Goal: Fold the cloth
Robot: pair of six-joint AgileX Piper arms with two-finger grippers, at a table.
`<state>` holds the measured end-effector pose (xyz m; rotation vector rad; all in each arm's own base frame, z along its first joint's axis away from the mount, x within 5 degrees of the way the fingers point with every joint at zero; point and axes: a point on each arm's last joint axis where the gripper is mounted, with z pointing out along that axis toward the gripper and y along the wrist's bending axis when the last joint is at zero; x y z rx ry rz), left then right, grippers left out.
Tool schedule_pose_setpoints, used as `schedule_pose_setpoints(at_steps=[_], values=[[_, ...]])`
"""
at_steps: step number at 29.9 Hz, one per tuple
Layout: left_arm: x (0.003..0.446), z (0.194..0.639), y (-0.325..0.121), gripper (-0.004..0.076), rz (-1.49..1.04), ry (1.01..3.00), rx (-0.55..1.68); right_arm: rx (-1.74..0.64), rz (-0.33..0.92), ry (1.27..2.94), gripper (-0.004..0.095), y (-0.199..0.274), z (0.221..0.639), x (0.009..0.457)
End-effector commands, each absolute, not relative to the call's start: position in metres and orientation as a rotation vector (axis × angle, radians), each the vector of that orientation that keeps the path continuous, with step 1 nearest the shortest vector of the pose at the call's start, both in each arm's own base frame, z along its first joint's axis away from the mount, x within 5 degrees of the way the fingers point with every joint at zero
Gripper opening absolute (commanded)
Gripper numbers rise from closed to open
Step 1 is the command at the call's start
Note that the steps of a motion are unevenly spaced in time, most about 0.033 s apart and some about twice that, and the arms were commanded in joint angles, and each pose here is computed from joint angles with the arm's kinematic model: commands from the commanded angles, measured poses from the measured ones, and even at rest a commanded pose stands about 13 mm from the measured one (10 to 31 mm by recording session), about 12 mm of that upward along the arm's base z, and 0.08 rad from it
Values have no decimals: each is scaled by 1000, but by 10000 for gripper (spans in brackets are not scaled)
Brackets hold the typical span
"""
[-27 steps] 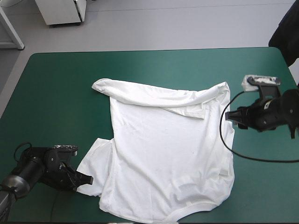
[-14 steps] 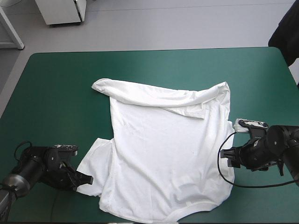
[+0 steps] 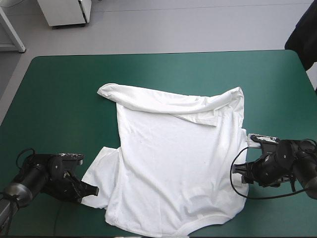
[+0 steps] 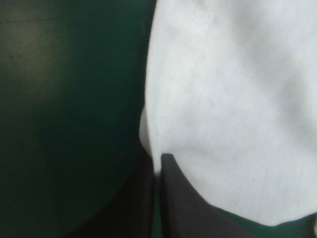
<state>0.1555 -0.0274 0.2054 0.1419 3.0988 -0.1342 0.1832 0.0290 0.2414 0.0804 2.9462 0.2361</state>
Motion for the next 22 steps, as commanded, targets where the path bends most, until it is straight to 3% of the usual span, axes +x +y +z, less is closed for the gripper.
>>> schedule_pose_setpoints(at_steps=[1, 11, 13, 17, 22], values=[[164, 209, -30, -22, -163, 3028, 126, 45, 258, 2924, 486, 36, 240, 193], [163, 209, -30, -22, -168, 3032, 123, -30, 146, 3079, 346, 78, 197, 204], [163, 209, -30, -22, -168, 3035, 124, -43, 142, 3090, 272, 83, 193, 203], [163, 209, -30, -22, -168, 3034, 124, -70, 132, 3100, -16, 86, 188, 199], [166, 214, -30, -22, -164, 3018, 128, -77, 134, 3085, -16, 85, 195, 196]])
